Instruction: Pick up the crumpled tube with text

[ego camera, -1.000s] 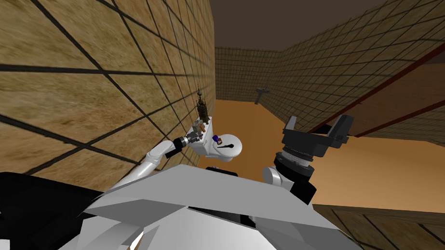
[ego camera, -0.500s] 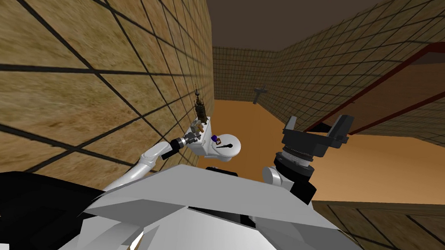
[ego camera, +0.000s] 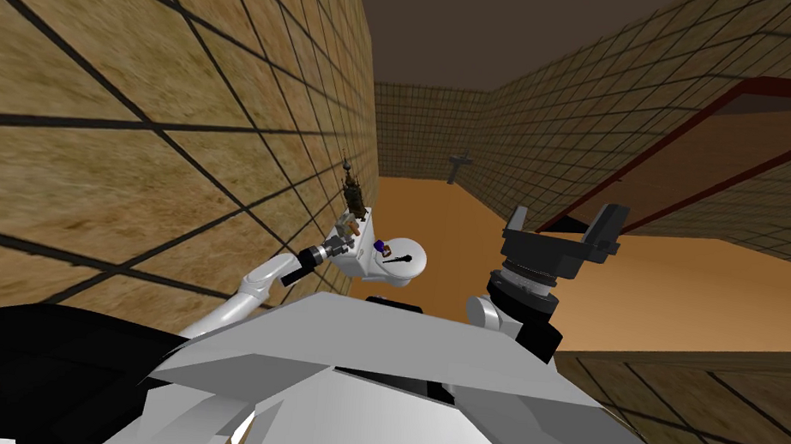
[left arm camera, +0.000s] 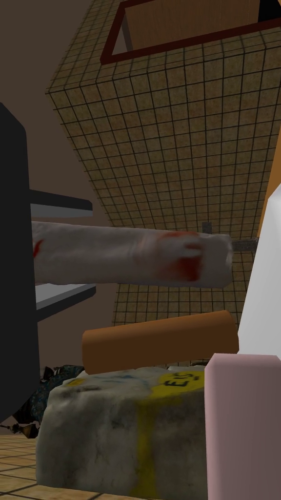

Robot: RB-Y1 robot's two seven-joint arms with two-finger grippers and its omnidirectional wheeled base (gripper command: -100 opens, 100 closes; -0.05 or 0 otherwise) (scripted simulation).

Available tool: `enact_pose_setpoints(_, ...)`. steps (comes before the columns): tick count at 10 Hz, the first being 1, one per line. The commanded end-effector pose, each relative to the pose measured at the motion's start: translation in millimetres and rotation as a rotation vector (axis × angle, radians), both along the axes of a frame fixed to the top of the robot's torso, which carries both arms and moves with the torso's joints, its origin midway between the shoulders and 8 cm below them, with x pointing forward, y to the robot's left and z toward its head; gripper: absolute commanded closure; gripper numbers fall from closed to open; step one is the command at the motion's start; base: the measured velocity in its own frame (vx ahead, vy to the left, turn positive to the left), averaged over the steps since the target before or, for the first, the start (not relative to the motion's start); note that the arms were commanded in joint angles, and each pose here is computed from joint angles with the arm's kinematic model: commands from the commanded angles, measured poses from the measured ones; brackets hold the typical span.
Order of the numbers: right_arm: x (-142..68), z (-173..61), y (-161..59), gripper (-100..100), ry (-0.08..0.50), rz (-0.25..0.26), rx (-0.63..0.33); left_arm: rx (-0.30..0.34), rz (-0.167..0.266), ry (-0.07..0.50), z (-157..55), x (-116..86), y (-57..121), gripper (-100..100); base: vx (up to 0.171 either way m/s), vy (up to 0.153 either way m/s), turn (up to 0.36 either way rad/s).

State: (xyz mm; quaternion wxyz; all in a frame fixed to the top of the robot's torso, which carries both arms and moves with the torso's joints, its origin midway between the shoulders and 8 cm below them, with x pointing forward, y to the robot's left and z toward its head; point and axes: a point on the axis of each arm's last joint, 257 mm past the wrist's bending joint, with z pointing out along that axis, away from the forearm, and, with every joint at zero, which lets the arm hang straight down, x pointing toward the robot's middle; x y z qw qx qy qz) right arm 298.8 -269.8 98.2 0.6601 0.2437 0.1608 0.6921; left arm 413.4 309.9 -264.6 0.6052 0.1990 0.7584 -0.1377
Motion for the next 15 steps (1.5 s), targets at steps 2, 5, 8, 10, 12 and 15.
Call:
enact_pose_setpoints(2, 0, 0, 0, 0, 0.0, 0.0, 0.0, 0.026, 0.016, 0.013, -4, -10, 15.4, 100, 0.002, -0.009, -0.068)
enact_pose_setpoints(5, 0, 0, 0, 0, 0.0, 0.0, 0.0, -0.026, 0.03, 0.002, 5, -8, 15.4, 100, 0.002, -0.01, -0.012)
enact_pose_setpoints(8, 0, 0, 0, 0, 0.0, 0.0, 0.0, -0.009, 0.05, 0.012, 2, -17, 29.5, 100, 0.005, -0.015, -0.063)
enact_pose_setpoints(10, 0, 0, 0, 0, 0.0, 0.0, 0.0, 0.03, 0.063, 0.035, -6, -27, 43.0, 100, 0.002, -0.011, -0.06)
enact_pose_setpoints(12, 0, 0, 0, 0, 0.0, 0.0, 0.0, -0.009, 0.078, 0.026, 1, -25, 43.9, 100, 0.002, -0.012, -0.026)
enact_pose_setpoints(15, 0, 0, 0, 0, 0.0, 0.0, 0.0, 0.024, 0.096, 0.044, -5, -34, 57.6, 100, 0.004, -0.012, -0.064)
